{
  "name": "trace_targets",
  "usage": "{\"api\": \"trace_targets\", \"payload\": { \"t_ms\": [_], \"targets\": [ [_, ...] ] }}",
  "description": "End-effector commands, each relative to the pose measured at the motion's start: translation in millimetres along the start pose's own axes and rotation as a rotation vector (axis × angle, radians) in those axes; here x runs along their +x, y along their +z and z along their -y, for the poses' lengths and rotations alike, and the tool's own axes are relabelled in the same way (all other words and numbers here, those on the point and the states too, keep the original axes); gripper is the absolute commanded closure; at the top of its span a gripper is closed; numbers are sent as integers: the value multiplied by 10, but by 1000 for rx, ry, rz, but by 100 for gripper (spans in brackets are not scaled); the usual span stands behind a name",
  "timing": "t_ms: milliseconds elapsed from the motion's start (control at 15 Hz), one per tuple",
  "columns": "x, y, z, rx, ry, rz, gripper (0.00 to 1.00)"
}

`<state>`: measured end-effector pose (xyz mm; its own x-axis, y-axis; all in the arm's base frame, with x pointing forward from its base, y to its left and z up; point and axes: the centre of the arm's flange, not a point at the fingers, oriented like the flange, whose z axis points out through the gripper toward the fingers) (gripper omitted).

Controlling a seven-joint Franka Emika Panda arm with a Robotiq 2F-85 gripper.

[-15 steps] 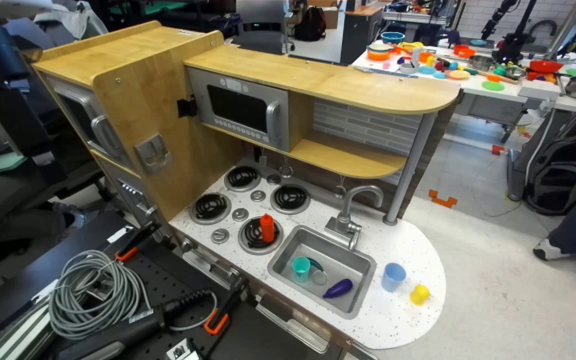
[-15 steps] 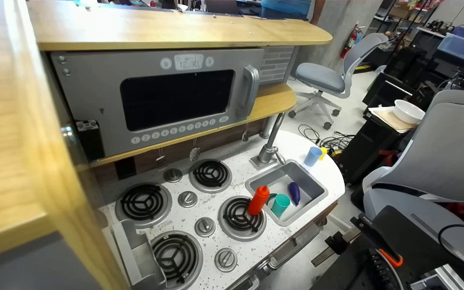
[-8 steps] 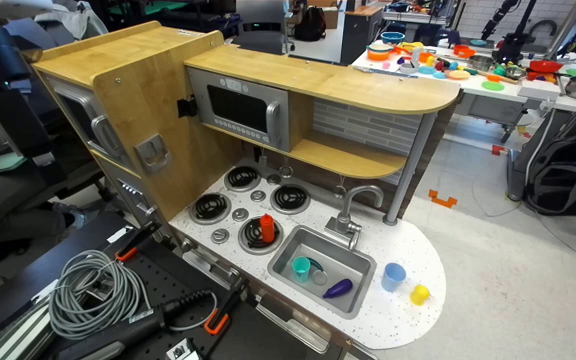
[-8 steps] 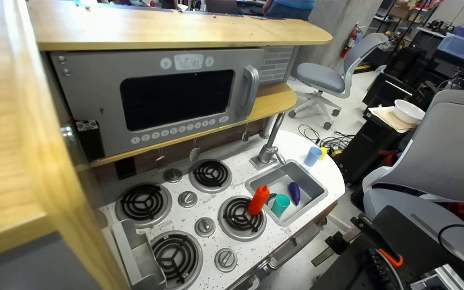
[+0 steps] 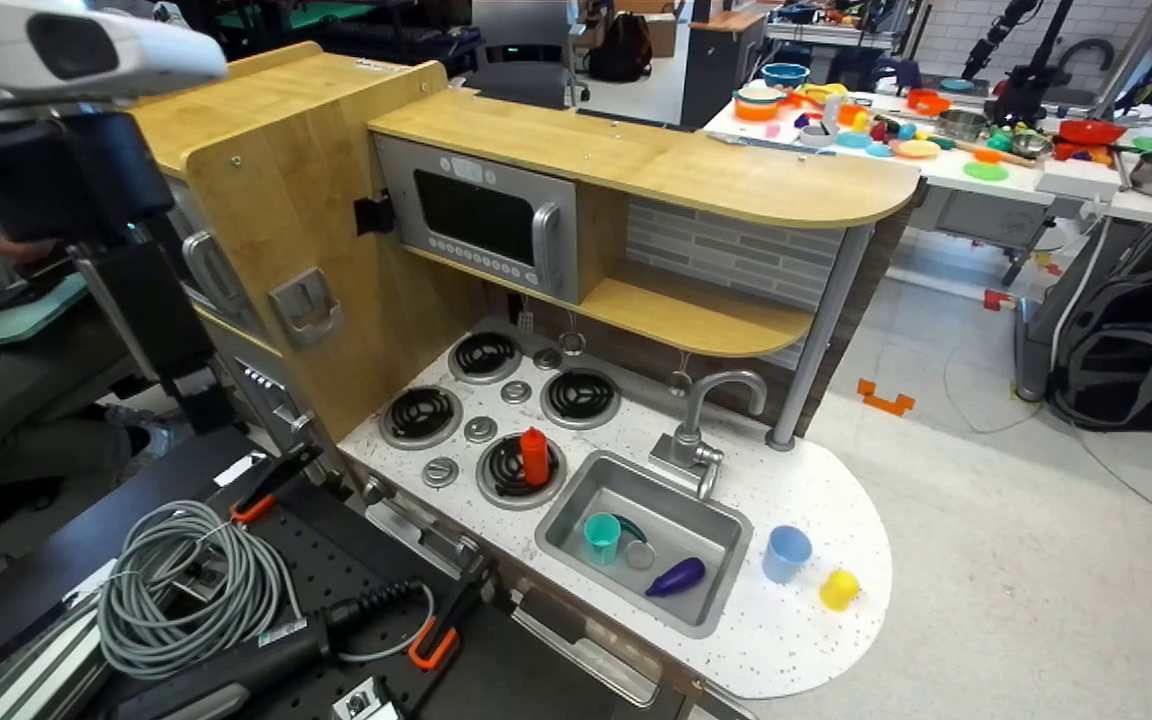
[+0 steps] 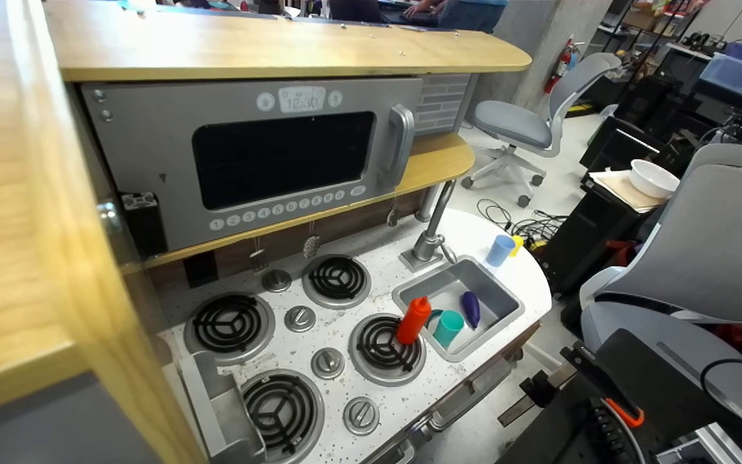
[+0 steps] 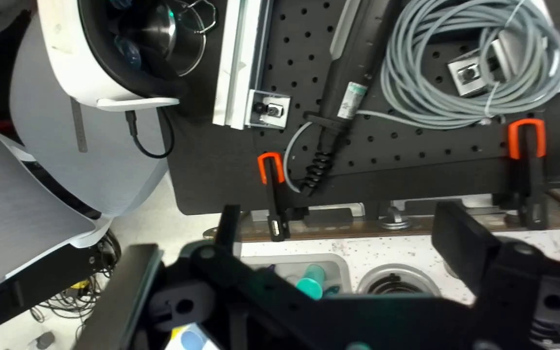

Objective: Put the red sauce bottle inside the light blue cup in the sink, remove the sauce bottle from the cup and place it on the stove

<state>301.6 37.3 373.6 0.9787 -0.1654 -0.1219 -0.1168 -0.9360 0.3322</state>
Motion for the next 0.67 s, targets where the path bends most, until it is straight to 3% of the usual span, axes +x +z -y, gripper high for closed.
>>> {"api": "trace_targets", "payload": {
  "t_ms": [0,333,600],
  "targets": [
    [363,448,-448,-17,37,26,0],
    [781,1040,-815,21,64,-50,0],
    [1151,1571,-836,134,65,-116,0]
  ]
}}
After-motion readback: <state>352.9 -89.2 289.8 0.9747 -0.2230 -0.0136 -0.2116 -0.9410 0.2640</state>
